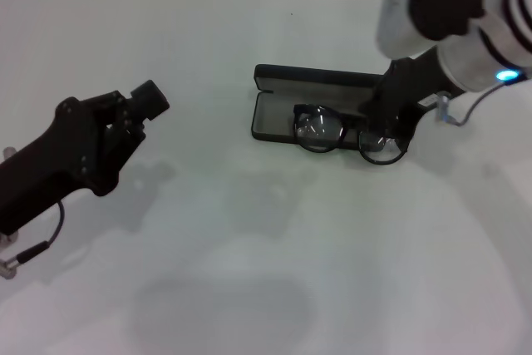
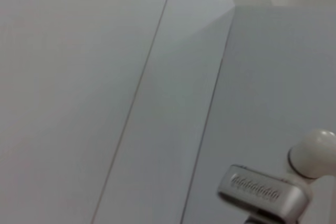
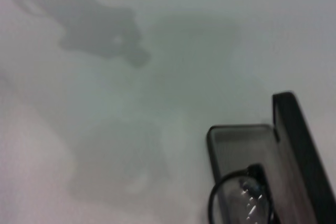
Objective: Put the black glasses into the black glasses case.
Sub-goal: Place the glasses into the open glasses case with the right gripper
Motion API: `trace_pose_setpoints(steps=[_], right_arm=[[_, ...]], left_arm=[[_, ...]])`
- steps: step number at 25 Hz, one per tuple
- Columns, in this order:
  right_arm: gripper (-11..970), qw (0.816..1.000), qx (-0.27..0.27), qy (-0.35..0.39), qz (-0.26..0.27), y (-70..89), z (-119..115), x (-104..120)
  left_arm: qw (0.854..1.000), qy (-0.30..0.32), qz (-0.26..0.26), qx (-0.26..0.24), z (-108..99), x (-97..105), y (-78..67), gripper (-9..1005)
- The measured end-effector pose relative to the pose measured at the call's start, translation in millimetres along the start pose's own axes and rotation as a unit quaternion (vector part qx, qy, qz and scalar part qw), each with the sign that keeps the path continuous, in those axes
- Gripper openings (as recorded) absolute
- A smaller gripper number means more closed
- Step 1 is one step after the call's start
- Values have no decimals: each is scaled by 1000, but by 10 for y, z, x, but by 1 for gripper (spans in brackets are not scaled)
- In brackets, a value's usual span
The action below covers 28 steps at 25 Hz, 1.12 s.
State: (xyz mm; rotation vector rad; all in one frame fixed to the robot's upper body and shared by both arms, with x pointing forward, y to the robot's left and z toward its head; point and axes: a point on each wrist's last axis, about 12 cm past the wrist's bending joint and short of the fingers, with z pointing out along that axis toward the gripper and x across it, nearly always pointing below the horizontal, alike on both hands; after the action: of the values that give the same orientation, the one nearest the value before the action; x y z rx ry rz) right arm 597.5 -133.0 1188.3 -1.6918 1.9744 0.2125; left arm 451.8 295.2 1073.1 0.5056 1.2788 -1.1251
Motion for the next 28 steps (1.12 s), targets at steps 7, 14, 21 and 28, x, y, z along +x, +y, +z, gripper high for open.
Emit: trace_pose_setpoints(steps=[7, 14, 21, 28], right_arm=[[158, 994, 28, -93, 54, 394, -410, 367], [157, 979, 48, -164, 109, 526, -690, 753], [160, 973, 65, -155, 156, 454, -700, 1294], [162, 961, 79, -196, 180, 357, -755, 1676]], left_arm=[[1000, 17, 3, 15, -1, -9, -1, 51], [999, 25, 12, 46, 39, -48, -5, 51], [995, 51, 28, 87, 357, -46, 91, 52], [995, 49, 31, 81, 417, -45, 124, 52]])
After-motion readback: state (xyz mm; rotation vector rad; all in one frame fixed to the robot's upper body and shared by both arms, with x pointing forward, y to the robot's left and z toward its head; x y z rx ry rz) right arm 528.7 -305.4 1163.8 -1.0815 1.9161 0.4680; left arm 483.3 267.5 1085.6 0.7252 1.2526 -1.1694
